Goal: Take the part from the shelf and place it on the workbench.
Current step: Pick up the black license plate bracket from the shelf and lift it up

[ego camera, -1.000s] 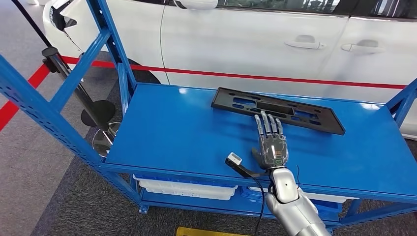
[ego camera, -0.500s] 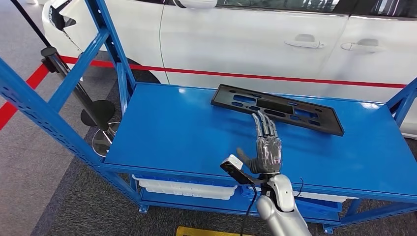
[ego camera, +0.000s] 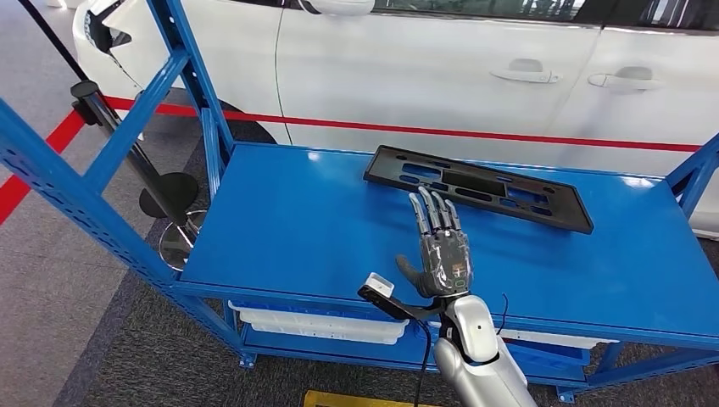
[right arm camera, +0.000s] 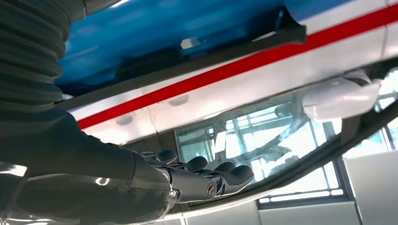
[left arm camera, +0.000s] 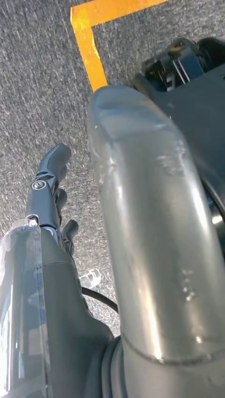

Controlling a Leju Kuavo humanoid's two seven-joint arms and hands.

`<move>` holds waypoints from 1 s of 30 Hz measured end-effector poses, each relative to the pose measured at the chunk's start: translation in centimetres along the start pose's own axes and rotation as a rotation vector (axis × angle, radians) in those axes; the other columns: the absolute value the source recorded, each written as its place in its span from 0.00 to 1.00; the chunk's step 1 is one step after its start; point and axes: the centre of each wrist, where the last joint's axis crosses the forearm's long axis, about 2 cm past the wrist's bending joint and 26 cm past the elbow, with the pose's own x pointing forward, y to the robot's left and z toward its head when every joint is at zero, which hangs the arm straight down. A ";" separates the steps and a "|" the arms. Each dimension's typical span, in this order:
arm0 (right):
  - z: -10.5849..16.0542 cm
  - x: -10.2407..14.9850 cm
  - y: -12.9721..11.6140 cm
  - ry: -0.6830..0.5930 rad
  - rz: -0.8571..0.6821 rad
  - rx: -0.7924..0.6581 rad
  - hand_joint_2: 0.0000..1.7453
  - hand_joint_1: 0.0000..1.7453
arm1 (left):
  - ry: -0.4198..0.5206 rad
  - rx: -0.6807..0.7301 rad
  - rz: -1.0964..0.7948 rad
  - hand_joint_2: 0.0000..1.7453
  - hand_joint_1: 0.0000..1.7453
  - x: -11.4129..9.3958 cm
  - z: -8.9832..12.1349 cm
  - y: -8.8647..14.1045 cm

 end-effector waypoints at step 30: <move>-2.2 -0.9 4.1 -0.039 0.242 0.194 1.00 0.00 | -0.035 -0.037 0.013 0.00 0.00 0.6 -0.2 0.0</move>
